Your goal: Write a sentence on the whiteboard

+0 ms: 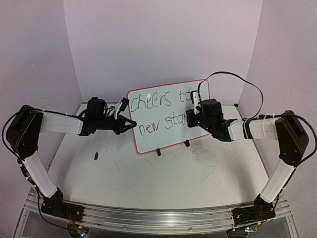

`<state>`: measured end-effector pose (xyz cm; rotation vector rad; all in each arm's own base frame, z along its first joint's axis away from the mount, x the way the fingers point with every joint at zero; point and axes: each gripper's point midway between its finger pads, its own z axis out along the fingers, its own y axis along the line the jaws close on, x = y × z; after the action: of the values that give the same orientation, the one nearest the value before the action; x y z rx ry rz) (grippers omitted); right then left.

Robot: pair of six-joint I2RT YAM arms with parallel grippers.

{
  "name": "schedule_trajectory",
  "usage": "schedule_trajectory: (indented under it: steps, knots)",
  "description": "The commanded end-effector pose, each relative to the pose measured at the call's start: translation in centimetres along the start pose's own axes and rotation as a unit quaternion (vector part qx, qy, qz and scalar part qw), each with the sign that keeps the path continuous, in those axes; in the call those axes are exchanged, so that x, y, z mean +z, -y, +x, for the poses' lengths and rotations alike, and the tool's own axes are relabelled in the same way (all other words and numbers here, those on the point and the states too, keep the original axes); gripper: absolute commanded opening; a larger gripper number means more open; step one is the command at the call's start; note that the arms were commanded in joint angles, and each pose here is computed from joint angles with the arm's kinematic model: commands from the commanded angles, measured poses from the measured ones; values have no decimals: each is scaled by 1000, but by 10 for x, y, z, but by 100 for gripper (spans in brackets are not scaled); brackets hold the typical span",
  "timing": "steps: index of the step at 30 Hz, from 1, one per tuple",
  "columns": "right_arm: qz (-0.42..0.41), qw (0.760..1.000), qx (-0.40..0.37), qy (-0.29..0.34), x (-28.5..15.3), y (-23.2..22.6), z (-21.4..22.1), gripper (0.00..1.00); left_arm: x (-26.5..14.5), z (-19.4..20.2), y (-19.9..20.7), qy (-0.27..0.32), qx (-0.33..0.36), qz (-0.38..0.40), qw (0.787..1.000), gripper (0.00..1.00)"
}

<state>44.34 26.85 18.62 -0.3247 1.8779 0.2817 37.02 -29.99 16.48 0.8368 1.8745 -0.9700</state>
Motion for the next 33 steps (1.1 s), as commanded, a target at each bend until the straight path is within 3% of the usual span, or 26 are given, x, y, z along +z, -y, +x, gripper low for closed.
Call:
schedule_trajectory:
  steps: [1, 9, 24, 30, 33]
  knots:
    - [1, 1000, 17, -14, -2, 2, 13, 0, -3, -12, -33, 6, 54, -83, 995, 0]
    - [0, 999, 21, -27, 0, 2, 25, 0, -3, -12, -33, 6, 53, -80, 995, 0]
    - [18, 999, 21, 44, 5, 4, -30, 0, -2, -11, -33, 4, 53, -80, 995, 0]
    - [71, 996, 30, 54, -4, 25, -34, 0, -2, -10, -33, 4, 54, -82, 995, 0]
    - [56, 996, 39, 57, -18, 24, -33, 0, -2, -9, -35, 2, 53, -84, 995, 0]
